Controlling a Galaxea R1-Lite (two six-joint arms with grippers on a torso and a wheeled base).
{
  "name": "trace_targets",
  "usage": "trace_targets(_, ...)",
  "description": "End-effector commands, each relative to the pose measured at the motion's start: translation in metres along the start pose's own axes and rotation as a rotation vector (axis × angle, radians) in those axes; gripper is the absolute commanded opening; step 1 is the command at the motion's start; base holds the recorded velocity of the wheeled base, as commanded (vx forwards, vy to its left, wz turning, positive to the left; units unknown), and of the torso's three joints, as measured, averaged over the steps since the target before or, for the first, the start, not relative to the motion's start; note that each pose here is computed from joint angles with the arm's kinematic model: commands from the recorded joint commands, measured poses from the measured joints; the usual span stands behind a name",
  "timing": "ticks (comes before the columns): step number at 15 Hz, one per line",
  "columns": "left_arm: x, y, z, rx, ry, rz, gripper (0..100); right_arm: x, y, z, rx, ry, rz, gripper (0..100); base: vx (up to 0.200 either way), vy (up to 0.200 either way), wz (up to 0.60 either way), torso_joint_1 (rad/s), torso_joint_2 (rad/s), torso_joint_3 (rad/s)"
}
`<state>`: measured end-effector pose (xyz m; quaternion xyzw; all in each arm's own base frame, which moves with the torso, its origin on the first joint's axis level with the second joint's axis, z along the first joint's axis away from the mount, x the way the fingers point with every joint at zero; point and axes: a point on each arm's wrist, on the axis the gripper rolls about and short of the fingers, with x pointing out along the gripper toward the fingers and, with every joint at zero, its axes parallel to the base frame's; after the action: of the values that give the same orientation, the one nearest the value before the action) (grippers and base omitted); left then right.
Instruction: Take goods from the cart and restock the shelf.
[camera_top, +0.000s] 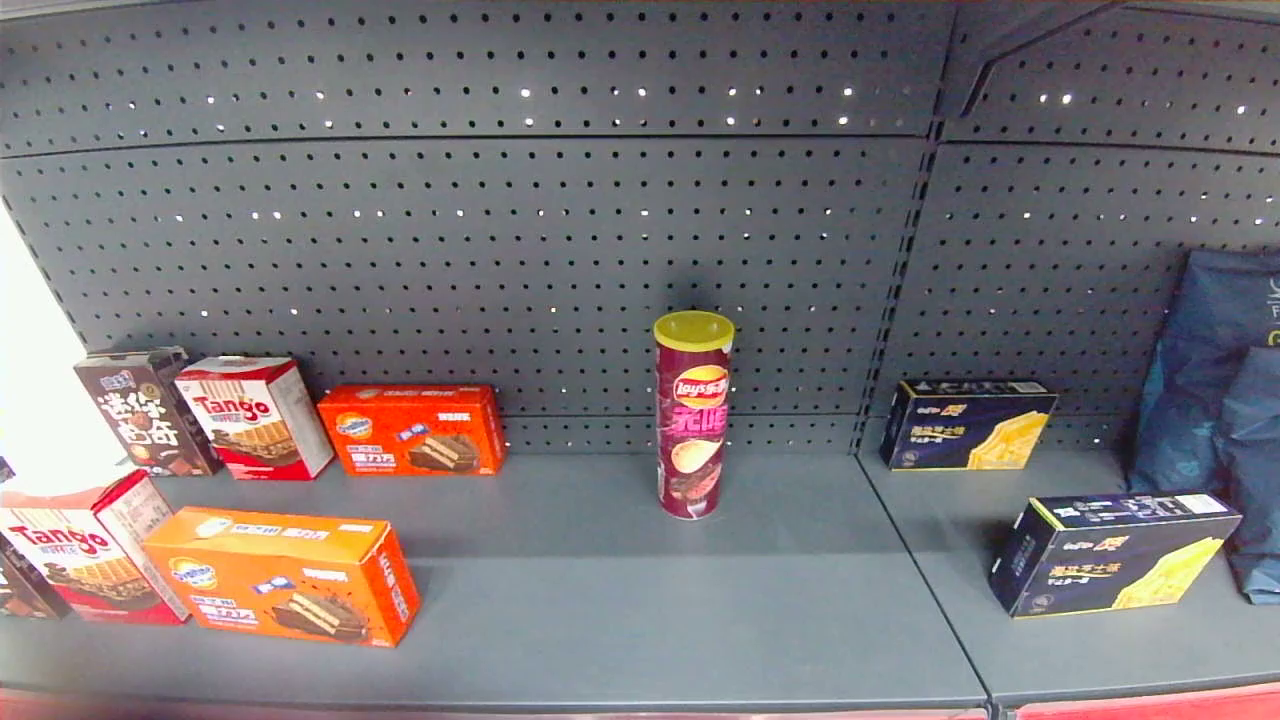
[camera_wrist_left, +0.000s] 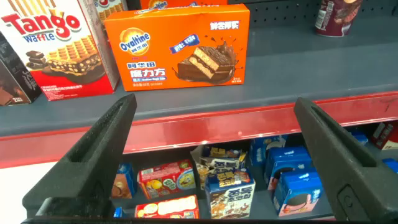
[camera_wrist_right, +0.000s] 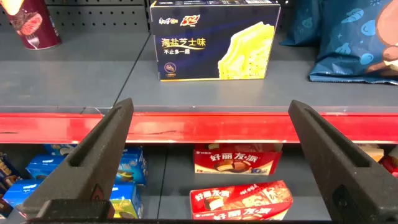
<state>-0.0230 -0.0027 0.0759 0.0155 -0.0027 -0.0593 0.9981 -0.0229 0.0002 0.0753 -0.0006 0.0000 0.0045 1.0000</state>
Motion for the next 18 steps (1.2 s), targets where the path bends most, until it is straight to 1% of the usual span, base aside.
trace_targets(1, 0.0000, 0.0000, -0.0001, 0.000, 0.001, 0.001, 100, 0.0001, 0.0000, 0.0002, 0.000, 0.000, 0.000, 100, 0.000, 0.000, 0.00, 0.000, 0.00, 0.000)
trace_targets(6, 0.0000, 0.0000, -0.0001, 0.000, 0.001, 0.001, 100, 0.0001, 0.0000, 0.0002, 0.000, 0.000, 0.000, 100, 0.000, 0.000, 0.00, 0.000, 0.00, 0.000)
trace_targets(18, 0.0000, 0.0000, 0.0001, 0.003, -0.001, -0.001, 100, 0.0001, 0.0000, 0.0000, 0.001, 0.002, -0.001, 100, 0.000, 0.000, 0.60, 0.006, 0.00, 0.002)
